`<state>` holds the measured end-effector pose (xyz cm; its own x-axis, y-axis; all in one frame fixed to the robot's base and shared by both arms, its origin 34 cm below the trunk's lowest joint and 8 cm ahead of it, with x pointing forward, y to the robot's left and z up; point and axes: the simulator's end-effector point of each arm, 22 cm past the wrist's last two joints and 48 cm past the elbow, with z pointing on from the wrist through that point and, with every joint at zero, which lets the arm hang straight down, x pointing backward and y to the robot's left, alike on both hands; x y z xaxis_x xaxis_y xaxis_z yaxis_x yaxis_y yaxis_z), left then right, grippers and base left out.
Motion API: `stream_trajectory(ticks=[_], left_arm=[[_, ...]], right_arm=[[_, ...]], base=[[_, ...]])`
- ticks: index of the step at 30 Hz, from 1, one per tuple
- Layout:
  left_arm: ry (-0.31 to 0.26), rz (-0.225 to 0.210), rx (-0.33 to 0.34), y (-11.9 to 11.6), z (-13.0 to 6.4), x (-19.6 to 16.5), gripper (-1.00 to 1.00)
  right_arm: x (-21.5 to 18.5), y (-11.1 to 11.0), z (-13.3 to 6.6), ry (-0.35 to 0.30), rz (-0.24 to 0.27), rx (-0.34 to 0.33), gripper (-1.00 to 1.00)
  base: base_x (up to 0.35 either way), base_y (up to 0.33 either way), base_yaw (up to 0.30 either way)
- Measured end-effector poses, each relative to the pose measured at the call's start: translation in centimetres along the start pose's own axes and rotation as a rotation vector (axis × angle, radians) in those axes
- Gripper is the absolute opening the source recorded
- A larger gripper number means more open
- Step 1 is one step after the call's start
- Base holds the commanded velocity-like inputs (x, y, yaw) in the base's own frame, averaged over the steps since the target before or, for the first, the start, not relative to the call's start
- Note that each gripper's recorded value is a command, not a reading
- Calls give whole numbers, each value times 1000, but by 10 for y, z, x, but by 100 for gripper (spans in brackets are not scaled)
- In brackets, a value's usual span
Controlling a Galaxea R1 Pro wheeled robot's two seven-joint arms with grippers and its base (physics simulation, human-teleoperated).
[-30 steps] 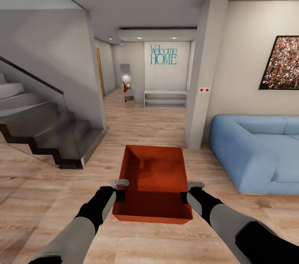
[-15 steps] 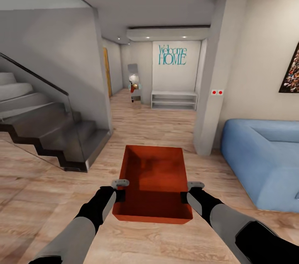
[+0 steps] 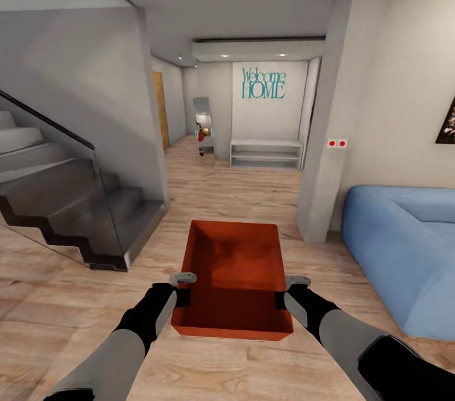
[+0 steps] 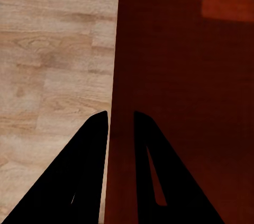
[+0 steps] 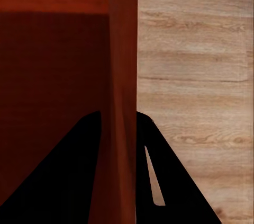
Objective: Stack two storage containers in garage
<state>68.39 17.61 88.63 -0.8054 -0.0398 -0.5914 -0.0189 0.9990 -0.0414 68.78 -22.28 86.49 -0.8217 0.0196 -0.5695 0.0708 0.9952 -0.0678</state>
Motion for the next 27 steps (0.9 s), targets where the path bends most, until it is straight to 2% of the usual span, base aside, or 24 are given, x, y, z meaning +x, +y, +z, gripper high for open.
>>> stream_trajectory(ticks=[27], left_arm=[[4, 0, 1, 0, 0, 1, -100]], right_arm=[[1, 0, 0, 3, 2, 2, -100]], base=[[322, 0, 0]])
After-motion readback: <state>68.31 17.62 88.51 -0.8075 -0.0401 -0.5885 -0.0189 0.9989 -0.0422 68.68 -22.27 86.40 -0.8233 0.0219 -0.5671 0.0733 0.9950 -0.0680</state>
